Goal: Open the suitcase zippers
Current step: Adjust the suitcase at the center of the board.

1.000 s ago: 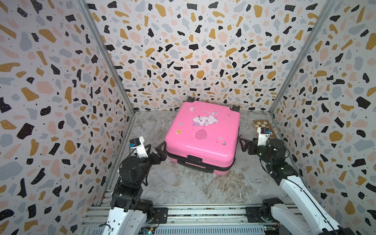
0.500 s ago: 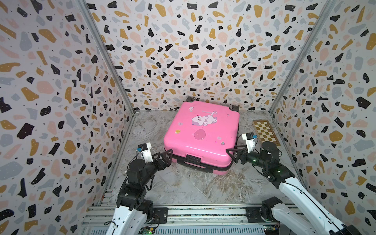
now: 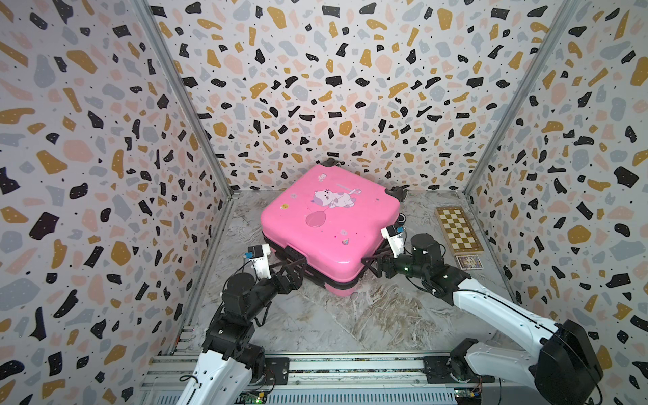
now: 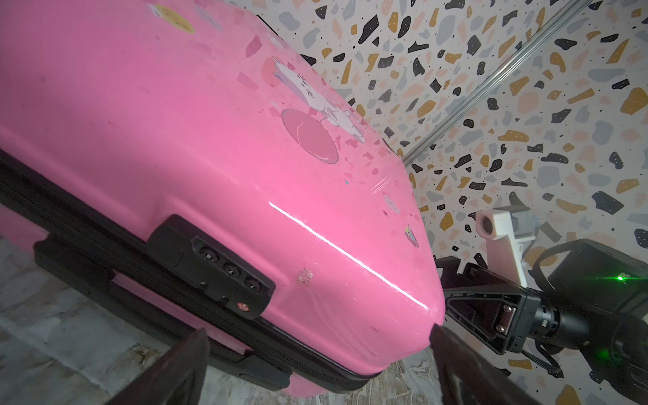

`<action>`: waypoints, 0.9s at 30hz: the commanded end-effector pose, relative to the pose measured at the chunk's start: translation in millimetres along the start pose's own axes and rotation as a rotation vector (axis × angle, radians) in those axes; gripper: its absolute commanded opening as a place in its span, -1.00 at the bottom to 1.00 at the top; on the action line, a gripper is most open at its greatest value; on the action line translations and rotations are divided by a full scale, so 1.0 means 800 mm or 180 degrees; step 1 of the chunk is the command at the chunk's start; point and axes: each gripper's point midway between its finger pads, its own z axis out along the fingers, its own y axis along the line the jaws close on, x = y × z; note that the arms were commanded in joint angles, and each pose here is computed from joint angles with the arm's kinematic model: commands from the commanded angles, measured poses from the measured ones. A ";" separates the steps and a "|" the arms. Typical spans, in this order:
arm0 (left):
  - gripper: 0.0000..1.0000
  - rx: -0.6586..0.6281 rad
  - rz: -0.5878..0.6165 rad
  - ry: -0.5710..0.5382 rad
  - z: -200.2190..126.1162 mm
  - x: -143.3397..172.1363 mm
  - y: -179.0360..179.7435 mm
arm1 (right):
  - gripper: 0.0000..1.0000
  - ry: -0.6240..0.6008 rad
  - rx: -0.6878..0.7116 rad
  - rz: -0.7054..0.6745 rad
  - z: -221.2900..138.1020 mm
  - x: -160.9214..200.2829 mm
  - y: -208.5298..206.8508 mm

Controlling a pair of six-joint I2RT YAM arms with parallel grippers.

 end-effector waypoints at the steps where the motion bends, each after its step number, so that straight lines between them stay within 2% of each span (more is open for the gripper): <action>1: 0.98 0.0106 0.0090 -0.0034 0.011 -0.001 -0.003 | 0.63 -0.0246 0.0120 -0.0245 -0.028 -0.001 0.000; 4: 0.98 0.0149 0.0101 0.0053 0.022 0.005 -0.003 | 0.58 -0.0208 0.0065 -0.0453 -0.029 0.033 0.011; 7: 0.98 0.0226 0.0112 0.0098 0.029 0.011 -0.006 | 0.42 -0.0255 0.0002 -0.0725 -0.027 0.064 0.026; 11: 0.98 0.0186 0.0154 0.0130 0.032 0.014 -0.004 | 0.37 -0.0437 -0.0024 -0.0963 -0.028 0.083 0.028; 14: 0.98 0.0206 0.0168 0.0137 0.033 0.015 -0.006 | 0.35 -0.0317 -0.0154 -0.1056 -0.019 0.096 0.032; 18: 0.98 0.0181 0.0161 0.0206 0.040 0.021 -0.001 | 0.30 -0.0131 -0.0367 -0.1063 -0.003 0.113 0.040; 27: 0.98 0.0237 0.0173 0.0315 0.049 0.030 -0.007 | -0.05 -0.0031 -0.0459 -0.0987 0.030 0.123 0.037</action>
